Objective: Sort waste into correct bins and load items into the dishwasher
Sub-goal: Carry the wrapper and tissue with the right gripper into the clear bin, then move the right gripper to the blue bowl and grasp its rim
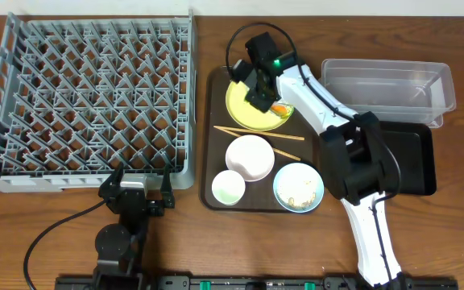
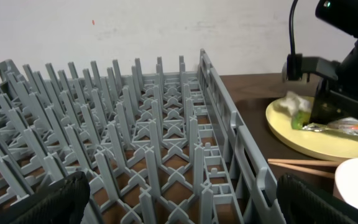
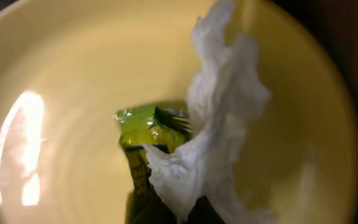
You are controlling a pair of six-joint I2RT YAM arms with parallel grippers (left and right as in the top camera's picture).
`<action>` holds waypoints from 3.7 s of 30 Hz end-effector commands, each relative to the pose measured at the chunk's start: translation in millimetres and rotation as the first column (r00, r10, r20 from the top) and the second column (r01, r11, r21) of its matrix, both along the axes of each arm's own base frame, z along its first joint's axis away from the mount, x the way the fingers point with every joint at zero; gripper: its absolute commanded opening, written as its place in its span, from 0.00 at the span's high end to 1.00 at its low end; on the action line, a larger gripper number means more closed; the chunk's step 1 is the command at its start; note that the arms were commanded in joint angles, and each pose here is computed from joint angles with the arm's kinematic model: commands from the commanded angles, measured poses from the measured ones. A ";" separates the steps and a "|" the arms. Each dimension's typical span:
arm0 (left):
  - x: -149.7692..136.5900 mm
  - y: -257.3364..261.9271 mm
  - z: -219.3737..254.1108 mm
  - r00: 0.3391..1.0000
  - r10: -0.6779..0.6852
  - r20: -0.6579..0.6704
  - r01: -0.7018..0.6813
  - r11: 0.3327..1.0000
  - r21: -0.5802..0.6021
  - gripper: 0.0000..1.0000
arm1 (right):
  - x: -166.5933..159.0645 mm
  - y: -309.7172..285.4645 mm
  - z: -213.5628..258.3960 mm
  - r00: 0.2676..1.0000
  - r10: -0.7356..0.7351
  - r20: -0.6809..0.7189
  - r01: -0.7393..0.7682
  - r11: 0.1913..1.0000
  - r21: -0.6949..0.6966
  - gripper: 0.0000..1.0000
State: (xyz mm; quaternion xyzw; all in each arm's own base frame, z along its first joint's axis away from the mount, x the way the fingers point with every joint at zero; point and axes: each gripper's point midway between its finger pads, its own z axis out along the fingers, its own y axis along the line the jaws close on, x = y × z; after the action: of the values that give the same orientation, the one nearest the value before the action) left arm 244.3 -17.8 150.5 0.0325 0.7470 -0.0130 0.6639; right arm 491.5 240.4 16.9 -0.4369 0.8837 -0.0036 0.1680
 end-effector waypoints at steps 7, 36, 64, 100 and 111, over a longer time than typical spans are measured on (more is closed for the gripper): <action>-0.7 3.2 -17.6 0.999 0.017 -0.052 -0.015 1.000 0.025 0.04 | 42.9 -65.7 200.0 0.791 -0.581 0.190 0.493 0.790 0.365 0.98; -0.7 3.2 -17.6 0.999 0.017 -0.052 -0.015 1.000 0.025 0.04 | -22.2 -325.9 93.5 -0.657 -0.693 -0.298 0.638 -0.721 0.271 0.70; -0.7 3.2 -17.6 0.999 0.017 -0.052 -0.015 1.000 0.025 0.04 | -98.1 -90.6 168.4 0.731 -0.636 -0.247 0.681 0.703 0.205 0.07; -0.7 3.2 -17.6 0.999 0.017 -0.052 -0.015 1.000 0.025 0.04 | -290.9 -45.1 9.1 0.887 -0.350 -0.300 0.326 0.937 -0.129 0.71; -0.7 3.2 -17.6 0.999 0.017 -0.052 -0.015 1.000 0.025 0.04 | -300.4 -54.3 -19.5 0.891 -0.348 -0.293 0.325 0.938 -0.124 0.88</action>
State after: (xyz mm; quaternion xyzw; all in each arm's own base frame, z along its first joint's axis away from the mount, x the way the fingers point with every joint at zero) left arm 244.3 -17.8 150.6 0.0325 0.7470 -0.0130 0.6639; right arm 197.9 191.2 4.2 -0.2709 0.9625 0.0112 0.0099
